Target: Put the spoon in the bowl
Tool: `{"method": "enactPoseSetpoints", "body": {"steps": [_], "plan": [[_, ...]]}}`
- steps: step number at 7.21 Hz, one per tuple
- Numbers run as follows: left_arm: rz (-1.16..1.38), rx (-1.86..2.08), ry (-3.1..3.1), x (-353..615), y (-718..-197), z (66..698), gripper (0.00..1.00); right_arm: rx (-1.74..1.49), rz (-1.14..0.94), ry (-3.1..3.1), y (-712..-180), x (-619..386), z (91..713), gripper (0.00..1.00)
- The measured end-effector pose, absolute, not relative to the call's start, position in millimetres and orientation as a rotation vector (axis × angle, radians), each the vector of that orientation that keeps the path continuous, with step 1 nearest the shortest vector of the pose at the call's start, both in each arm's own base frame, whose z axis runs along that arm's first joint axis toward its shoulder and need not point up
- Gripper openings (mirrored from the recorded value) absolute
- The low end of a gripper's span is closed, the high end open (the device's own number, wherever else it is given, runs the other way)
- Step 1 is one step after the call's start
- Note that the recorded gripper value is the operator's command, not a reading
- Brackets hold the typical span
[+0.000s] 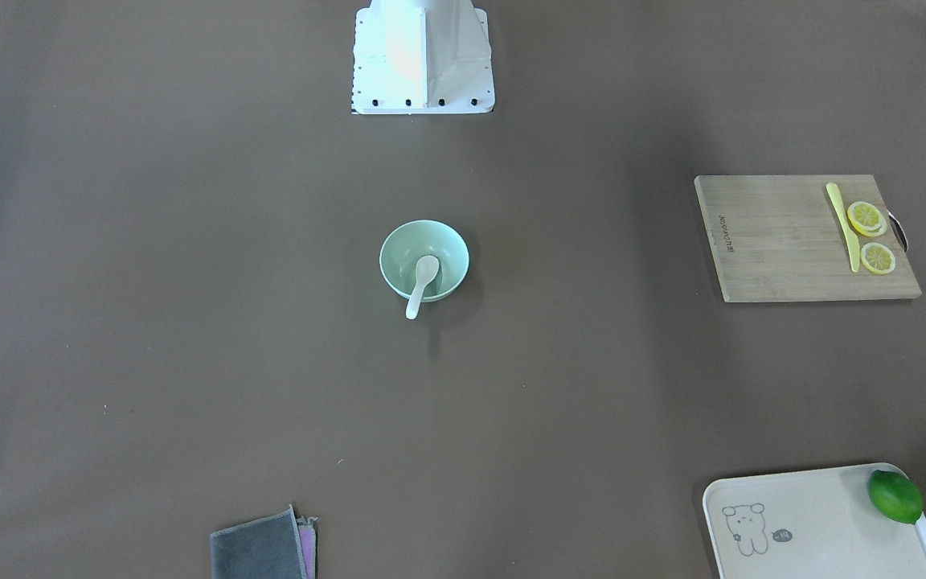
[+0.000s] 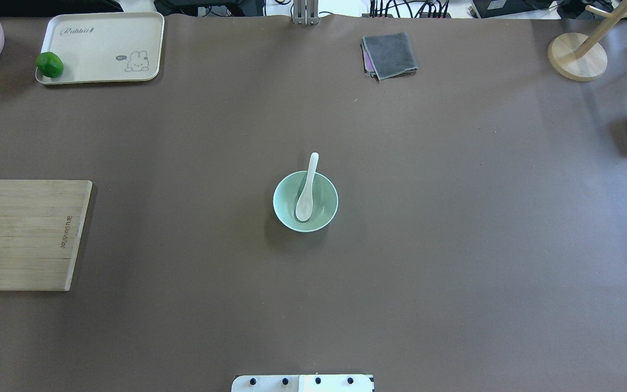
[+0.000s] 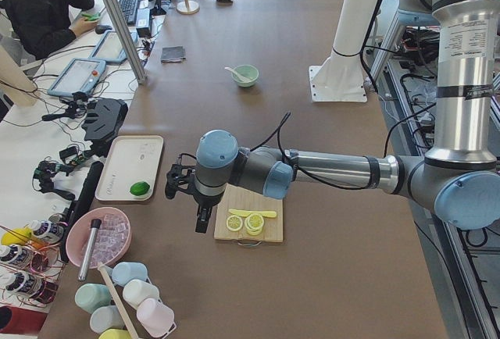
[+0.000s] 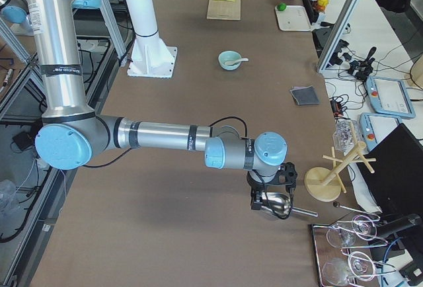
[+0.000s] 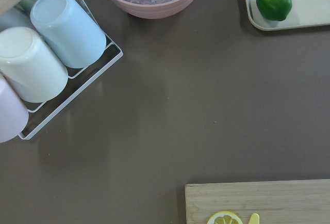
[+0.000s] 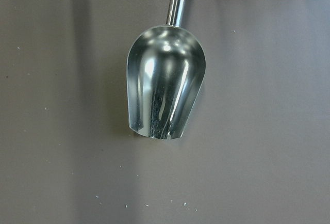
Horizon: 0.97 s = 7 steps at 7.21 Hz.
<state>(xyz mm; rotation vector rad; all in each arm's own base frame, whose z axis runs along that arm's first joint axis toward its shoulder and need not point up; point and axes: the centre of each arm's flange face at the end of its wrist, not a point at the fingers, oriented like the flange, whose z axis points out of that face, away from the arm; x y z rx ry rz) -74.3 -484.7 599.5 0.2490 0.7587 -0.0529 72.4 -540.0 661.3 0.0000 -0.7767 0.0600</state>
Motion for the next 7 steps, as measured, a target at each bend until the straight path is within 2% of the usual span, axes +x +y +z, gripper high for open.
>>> {"method": "enactPoseSetpoints", "body": {"steps": [4,7], "plan": [[-0.052,0.251,0.759,-74.4,-487.0,598.7,0.98,-0.006,0.050,-0.784,-539.4,65.7,661.3,1.00],[-0.053,0.249,0.759,-74.1,-488.2,598.8,0.98,-0.025,0.057,-0.784,-515.2,65.3,675.6,1.00]]}}
